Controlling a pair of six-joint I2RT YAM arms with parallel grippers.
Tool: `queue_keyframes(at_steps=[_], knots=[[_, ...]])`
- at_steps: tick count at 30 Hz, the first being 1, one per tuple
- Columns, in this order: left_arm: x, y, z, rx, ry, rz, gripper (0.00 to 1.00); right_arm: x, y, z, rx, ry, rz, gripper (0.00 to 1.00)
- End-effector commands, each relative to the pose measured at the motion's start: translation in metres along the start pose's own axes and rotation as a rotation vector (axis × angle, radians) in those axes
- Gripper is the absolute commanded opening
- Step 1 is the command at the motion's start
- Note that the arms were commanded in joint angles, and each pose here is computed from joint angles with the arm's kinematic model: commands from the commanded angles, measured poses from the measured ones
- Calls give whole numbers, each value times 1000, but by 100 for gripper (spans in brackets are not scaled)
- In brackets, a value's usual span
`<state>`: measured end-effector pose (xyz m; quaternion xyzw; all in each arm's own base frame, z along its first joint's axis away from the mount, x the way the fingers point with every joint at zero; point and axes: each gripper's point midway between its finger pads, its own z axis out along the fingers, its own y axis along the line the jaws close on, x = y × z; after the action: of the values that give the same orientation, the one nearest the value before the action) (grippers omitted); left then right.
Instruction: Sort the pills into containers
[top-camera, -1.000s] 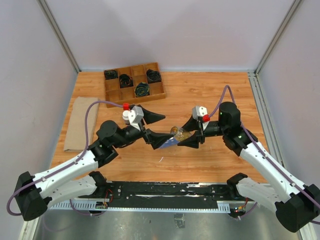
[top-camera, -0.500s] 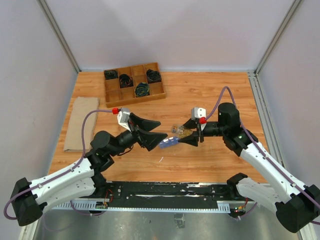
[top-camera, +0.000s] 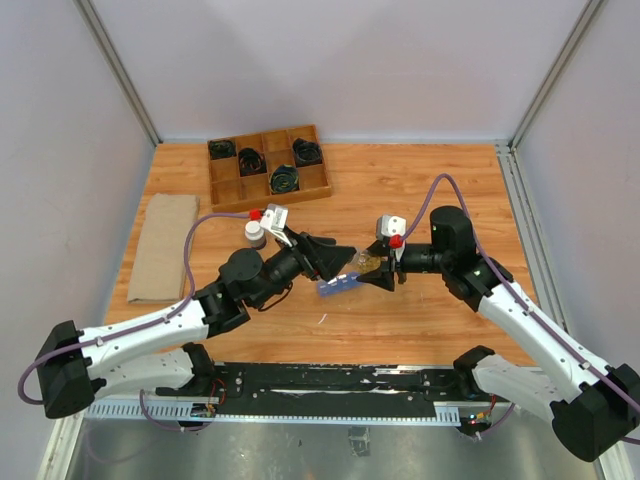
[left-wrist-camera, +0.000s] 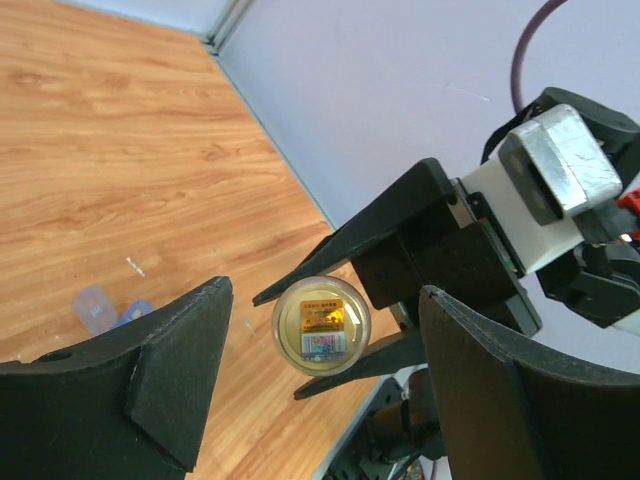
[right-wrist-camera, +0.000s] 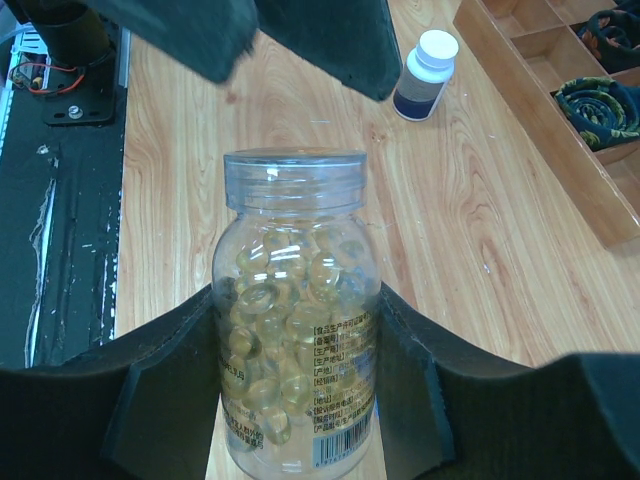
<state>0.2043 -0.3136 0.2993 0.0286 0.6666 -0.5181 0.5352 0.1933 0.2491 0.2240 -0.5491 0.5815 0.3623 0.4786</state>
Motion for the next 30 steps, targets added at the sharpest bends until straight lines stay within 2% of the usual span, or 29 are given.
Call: queue_keyframes(at_steps=[1,16,30], knots=[[-4,-4,9,-30,-12,-16,78,-17,-3,-1,6,-23,-54,5],[17,-4,14,-28,50,-22,62,-17,-2,-1,2,-23,-53,5],[30,-3,11,-13,93,-22,53,-16,-2,0,0,-22,-48,5]])
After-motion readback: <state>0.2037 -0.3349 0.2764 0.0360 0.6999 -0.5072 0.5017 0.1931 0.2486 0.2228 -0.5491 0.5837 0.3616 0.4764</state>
